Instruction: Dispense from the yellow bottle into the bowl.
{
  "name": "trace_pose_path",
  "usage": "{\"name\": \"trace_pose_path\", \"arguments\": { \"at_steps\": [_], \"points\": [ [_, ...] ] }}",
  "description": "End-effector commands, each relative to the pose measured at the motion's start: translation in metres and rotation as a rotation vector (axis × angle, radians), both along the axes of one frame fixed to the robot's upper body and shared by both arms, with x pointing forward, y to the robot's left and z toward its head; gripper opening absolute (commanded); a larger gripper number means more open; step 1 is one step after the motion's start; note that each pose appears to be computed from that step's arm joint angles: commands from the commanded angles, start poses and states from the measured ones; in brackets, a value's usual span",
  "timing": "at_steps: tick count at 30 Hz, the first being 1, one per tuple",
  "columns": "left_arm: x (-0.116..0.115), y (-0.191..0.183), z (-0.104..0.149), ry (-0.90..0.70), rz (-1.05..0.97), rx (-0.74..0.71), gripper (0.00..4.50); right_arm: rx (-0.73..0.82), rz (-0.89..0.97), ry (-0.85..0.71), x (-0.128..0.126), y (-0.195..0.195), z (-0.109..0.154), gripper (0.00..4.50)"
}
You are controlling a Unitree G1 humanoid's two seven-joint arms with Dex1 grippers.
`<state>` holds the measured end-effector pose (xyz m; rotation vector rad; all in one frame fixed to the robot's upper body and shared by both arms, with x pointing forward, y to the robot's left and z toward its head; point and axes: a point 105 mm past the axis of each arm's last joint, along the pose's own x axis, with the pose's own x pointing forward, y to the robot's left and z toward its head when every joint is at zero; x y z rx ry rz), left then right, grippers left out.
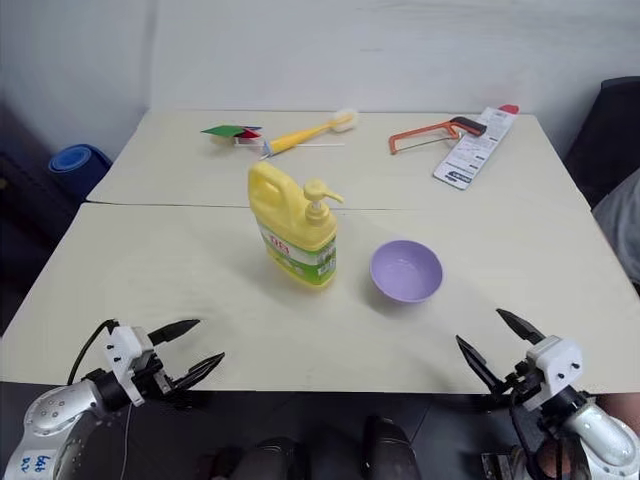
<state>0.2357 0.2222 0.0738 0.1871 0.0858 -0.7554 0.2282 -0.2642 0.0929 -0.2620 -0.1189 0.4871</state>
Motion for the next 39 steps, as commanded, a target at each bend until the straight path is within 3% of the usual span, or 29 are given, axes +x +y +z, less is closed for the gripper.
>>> {"name": "trace_pose_path", "arguments": {
  "at_steps": [1,5,10,14,21,37,39],
  "points": [
    [0.003,-0.007,0.025,-0.074,-0.046,-0.018,4.50,-0.026,0.080,-0.052,0.000,0.012,0.017,4.46],
    [0.013,-0.020,0.072,-0.082,-0.163,-0.162,4.50,-0.016,0.229,-0.012,0.013,0.045,0.037,4.46],
    [0.011,-0.038,0.098,-0.025,-0.360,-0.139,4.50,-0.065,0.321,0.081,0.033,0.079,0.043,4.46],
    [0.009,-0.046,0.103,-0.050,-0.456,-0.093,4.50,-0.143,0.327,0.213,0.055,0.100,0.031,4.46],
    [0.005,-0.067,0.102,-0.063,-0.550,-0.066,4.50,-0.210,0.250,0.270,0.091,0.118,0.018,4.46],
    [0.010,-0.069,0.099,-0.080,-0.501,-0.053,4.50,-0.195,0.328,0.313,0.097,0.135,0.009,4.46],
    [0.011,-0.069,0.100,-0.084,-0.498,-0.052,4.50,-0.194,0.322,0.314,0.100,0.136,0.006,4.10]
  ]
}}
